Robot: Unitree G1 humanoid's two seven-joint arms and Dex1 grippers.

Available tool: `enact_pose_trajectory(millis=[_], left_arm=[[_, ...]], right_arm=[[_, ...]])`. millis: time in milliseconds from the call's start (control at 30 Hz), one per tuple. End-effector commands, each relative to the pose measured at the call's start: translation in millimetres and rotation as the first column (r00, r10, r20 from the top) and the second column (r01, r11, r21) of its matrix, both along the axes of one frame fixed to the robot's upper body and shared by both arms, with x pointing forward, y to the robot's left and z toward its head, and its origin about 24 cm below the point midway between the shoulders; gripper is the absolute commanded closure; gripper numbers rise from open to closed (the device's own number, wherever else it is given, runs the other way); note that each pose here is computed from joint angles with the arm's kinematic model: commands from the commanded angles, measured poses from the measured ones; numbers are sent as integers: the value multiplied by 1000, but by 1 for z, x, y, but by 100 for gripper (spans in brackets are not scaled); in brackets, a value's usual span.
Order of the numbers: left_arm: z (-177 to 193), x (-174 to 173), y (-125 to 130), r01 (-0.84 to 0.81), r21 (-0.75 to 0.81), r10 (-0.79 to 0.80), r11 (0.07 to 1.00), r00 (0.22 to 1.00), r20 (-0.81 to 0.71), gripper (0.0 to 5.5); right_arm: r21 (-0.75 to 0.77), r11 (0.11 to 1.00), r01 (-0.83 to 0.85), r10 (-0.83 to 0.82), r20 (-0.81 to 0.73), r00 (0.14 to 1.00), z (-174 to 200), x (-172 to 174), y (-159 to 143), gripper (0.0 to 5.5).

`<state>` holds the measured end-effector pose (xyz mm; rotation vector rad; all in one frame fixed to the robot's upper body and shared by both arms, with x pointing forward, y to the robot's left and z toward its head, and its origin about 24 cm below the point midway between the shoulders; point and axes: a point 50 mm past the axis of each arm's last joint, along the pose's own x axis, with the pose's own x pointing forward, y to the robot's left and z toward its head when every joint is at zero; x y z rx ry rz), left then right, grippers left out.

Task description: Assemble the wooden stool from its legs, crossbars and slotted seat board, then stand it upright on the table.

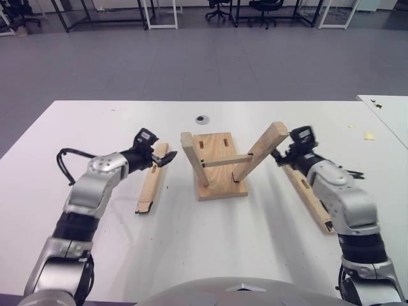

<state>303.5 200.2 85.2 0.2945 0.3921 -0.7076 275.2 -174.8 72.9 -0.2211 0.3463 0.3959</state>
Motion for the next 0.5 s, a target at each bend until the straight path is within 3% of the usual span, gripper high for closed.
enact_pose_trajectory(millis=[33,200,300,367,500], left_arm=[[-23,12,-13,172,98,-164,980,983,-79,117],[-35,16,-15,257,98,-247,961,963,-109,117],[-34,12,-19,262,-113,-273,958,957,-101,117],[-32,6,-25,287,-247,-317,926,944,-90,117],[-29,0,-30,330,-302,-368,894,927,-75,117]], right_arm=[[-212,945,-247,221,-142,965,-42,-7,19,144],[-270,867,-419,393,-147,908,-36,-15,28,144],[-260,805,-533,518,-127,846,-24,-23,40,144],[-214,761,-612,609,-91,788,-12,-30,53,144],[-46,654,-755,754,-36,656,3,-56,77,144]])
